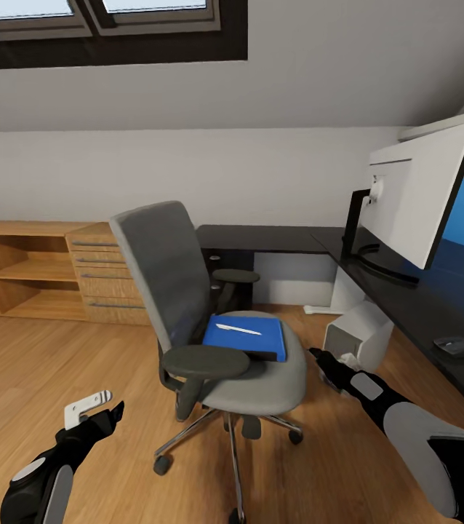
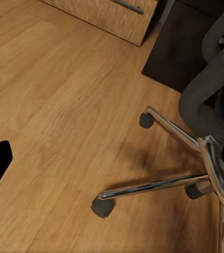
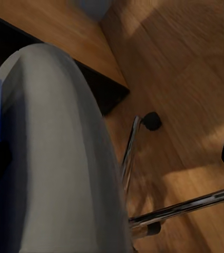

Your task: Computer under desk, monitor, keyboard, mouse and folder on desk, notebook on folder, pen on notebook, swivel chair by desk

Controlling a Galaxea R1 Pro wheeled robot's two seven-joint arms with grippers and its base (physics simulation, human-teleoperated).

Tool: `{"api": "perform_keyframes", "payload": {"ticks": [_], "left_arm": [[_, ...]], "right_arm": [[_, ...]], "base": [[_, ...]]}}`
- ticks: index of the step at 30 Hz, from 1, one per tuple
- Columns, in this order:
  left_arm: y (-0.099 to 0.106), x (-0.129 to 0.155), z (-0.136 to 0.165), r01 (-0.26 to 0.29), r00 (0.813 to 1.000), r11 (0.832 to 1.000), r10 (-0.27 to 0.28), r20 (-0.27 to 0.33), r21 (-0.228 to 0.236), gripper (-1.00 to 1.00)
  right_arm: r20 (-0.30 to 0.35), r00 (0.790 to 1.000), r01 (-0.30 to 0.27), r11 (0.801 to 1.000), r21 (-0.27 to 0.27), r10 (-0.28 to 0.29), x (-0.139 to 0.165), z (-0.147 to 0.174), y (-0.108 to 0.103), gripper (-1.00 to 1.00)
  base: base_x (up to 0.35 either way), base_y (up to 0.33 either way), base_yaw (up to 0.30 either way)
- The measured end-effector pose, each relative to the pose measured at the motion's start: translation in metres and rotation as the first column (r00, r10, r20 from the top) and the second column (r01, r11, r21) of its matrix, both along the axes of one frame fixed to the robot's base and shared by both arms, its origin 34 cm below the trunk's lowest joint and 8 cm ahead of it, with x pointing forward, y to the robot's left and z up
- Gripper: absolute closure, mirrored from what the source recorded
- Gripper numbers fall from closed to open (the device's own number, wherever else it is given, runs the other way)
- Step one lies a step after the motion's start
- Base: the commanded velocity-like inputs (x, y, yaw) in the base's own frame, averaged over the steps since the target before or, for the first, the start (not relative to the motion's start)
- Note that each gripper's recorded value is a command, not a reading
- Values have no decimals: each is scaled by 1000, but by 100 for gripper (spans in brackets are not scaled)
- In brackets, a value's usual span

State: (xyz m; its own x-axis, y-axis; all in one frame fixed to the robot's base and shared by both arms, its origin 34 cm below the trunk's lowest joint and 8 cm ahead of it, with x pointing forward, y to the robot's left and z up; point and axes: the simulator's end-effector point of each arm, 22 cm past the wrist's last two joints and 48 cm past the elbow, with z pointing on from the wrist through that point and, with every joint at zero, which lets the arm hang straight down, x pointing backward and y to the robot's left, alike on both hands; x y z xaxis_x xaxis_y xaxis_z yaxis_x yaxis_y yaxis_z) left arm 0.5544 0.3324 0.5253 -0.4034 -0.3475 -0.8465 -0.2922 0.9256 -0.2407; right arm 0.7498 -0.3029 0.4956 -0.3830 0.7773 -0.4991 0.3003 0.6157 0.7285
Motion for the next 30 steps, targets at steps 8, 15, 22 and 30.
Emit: {"api": "perform_keyframes", "payload": {"ticks": [8,15,22,30], "left_arm": [[28,-8,-2,-70,998,997,70,3,-32,-100],[42,-13,-2,-109,994,990,111,16,-84,-100],[46,-14,-2,-119,992,989,121,19,-92,-100],[48,-14,-1,-123,992,988,126,20,-92,-100]], "right_arm": [[8,1000,15,1000,-12,-14,1,2,-9,-100],[30,999,43,999,-33,-42,3,5,-18,-100],[20,991,134,986,-99,-133,2,2,-41,-100],[-36,981,186,972,-143,-193,-5,-10,-54,-100]], "base": [[0,0,-1],[21,0,0],[228,0,0],[199,0,0]]}}
